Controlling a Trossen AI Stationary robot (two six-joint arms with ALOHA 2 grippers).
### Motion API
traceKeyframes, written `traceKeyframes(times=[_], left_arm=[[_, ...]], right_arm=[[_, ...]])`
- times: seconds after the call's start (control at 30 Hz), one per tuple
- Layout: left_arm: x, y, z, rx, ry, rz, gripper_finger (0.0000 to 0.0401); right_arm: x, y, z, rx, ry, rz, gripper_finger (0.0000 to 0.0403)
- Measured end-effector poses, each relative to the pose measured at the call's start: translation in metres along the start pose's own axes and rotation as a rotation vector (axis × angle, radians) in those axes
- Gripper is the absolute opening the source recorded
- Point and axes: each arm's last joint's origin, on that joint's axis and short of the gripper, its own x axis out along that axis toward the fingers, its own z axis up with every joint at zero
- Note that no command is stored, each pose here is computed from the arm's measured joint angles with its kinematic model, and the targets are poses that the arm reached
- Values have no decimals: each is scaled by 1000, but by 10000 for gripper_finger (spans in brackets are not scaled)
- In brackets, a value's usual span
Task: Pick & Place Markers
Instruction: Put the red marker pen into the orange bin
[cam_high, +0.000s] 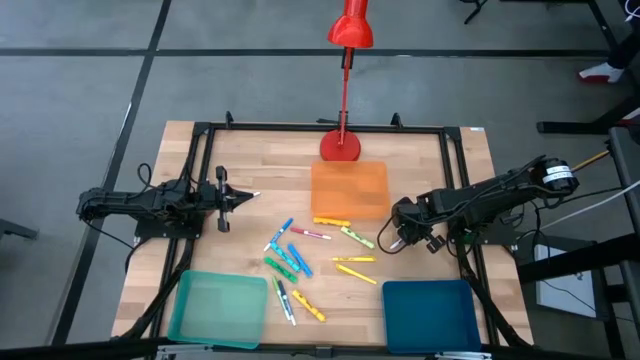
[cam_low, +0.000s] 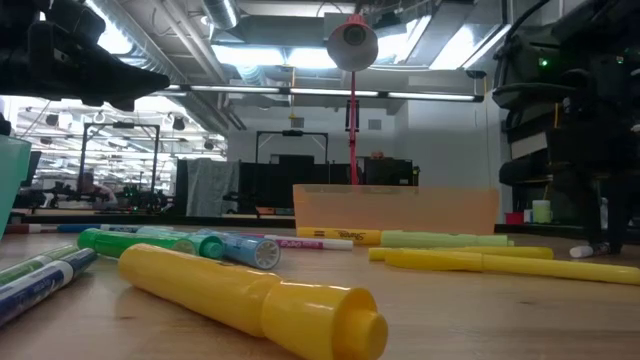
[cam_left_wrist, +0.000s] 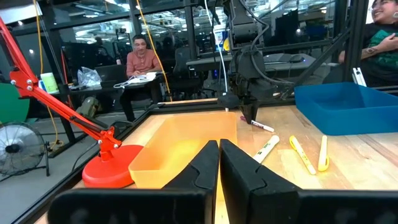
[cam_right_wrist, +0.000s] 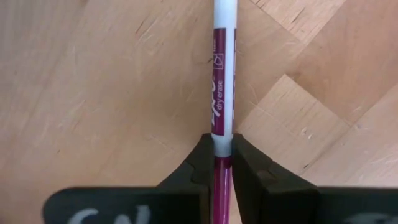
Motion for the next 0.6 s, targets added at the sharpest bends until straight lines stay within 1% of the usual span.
traceKeyframes(times=[0.23,0.37,0.6], left_arm=[[0,0,0,0,0,0,11],[0,0,0,0,0,0,13],[0,0,0,0,0,0,8]], right_arm=[[0,0,1,3,-7,-3,36],[-1,-1,2,44,-15,-7,36],[-6,-3,6,61,-26,-12,36]])
